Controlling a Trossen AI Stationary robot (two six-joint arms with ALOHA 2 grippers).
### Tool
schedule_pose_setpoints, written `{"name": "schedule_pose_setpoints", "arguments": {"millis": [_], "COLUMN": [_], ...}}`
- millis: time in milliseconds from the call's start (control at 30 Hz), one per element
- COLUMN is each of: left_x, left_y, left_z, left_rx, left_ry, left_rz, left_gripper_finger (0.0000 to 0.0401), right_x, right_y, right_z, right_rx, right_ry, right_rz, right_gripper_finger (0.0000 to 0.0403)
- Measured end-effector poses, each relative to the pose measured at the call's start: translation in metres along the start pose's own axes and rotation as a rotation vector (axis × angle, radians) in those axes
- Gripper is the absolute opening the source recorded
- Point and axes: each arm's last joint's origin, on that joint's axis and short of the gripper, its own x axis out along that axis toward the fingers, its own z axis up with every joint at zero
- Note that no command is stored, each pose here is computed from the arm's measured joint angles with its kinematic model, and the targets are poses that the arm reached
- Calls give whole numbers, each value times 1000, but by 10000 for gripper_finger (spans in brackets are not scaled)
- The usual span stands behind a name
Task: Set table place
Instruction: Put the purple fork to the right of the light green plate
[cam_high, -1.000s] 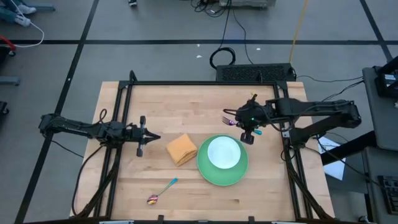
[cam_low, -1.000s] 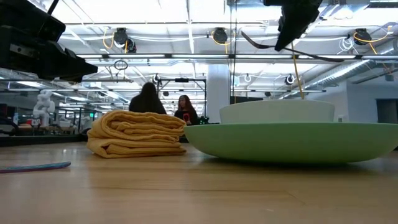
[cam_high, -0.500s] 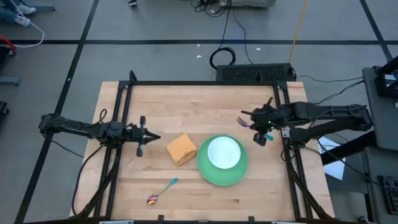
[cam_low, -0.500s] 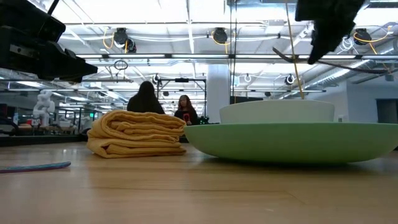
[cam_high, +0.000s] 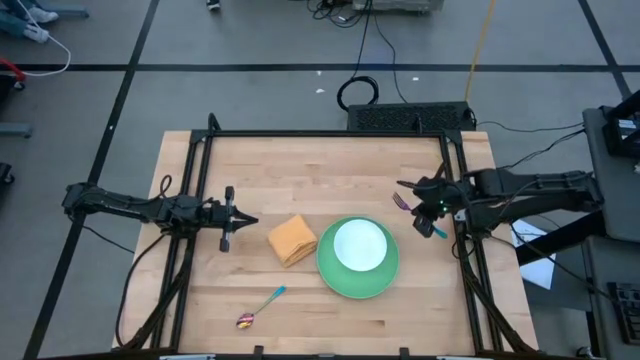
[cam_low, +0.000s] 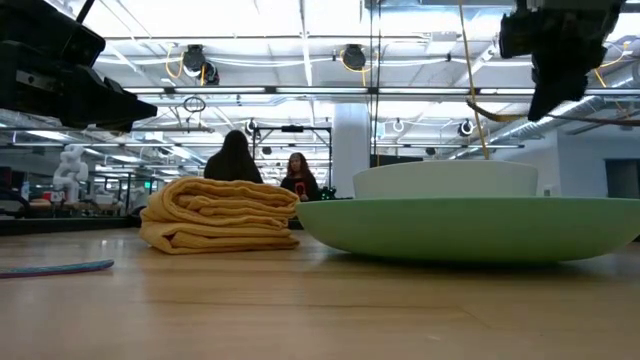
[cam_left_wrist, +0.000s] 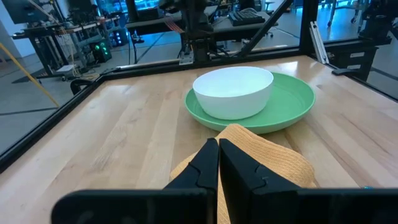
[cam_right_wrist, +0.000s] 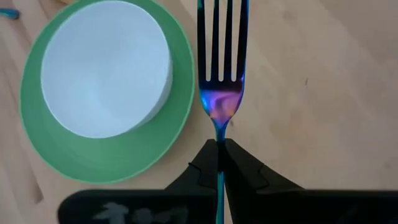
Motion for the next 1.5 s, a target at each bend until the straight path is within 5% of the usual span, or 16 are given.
{"name": "schedule_pose_setpoints", "arguments": {"millis": [1067, 1500], "left_x": [0, 0], "left_y": [-1, -1], "left_z": [-7, -7], "left_rx": [-11, 51], "left_ry": [75, 74], "left_rz": [-8, -10], "left_gripper_finger": [19, 19], "right_x": [43, 62], "right_y": [26, 40], "right_z": [-52, -59], "right_rx": [315, 548], "right_ry": [158, 198], "right_rz": [29, -31], "right_gripper_finger": [0, 0]}}
